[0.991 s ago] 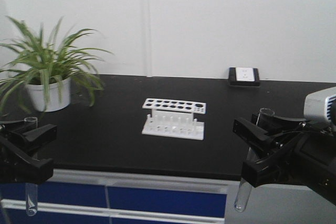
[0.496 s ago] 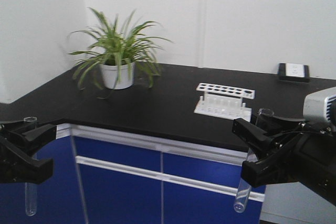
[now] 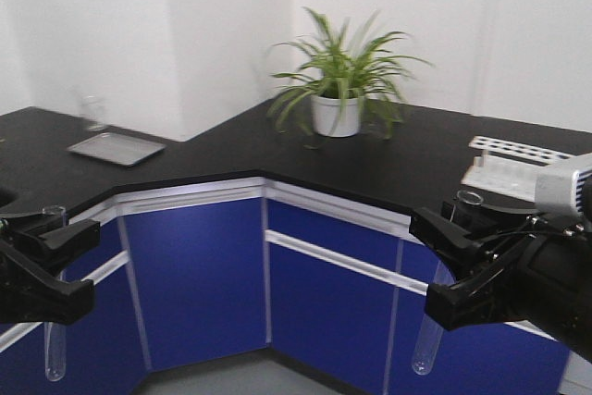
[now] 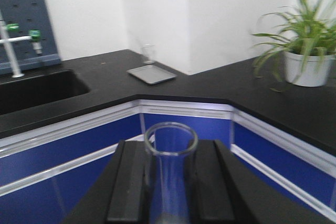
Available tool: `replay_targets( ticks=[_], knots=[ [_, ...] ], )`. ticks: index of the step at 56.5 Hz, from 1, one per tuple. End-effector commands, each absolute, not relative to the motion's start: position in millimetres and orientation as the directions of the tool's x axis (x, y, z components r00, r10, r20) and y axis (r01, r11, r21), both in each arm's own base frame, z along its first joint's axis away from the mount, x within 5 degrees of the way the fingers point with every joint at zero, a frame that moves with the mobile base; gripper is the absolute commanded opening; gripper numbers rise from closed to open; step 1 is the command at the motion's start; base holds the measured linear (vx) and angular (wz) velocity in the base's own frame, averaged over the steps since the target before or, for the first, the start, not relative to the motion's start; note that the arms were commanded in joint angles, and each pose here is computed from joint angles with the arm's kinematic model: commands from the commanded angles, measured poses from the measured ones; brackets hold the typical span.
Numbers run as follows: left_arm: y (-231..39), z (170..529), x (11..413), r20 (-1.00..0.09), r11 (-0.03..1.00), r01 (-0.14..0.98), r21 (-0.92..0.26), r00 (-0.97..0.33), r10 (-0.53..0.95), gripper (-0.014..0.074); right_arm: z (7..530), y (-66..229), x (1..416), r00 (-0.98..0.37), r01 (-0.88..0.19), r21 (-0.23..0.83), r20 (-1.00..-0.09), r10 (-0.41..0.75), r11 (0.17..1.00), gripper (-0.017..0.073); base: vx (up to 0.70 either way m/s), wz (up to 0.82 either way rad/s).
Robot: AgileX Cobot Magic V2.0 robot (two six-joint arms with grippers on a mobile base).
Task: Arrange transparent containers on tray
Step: 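Drive the base to the yellow tray while holding both tubes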
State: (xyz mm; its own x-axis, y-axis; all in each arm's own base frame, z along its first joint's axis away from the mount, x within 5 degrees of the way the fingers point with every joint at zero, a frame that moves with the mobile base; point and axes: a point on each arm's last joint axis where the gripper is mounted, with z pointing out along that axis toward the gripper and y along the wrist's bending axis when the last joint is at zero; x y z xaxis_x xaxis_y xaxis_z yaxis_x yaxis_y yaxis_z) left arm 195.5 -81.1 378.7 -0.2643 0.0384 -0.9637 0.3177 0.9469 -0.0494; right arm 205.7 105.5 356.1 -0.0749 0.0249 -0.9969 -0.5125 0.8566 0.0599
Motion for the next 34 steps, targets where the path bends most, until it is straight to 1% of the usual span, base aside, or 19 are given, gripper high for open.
replay_targets(
  ticks=[1,34],
  knots=[
    [-83.2,399.0,191.9,-0.987,0.934,0.350,-0.064,-0.163,-0.007,-0.0003,376.4,107.0,200.1,0.017,-0.553,0.047,-0.998,0.068,0.832,-0.0013,-0.24,0.55],
    [-83.2,399.0,191.9,-0.987,0.934,0.350,-0.064,-0.163,-0.007,-0.0003,376.3,107.0,200.1,0.017,-0.552,0.047,-0.998,0.067,0.832,-0.0013,-0.19,0.65]
  ],
)
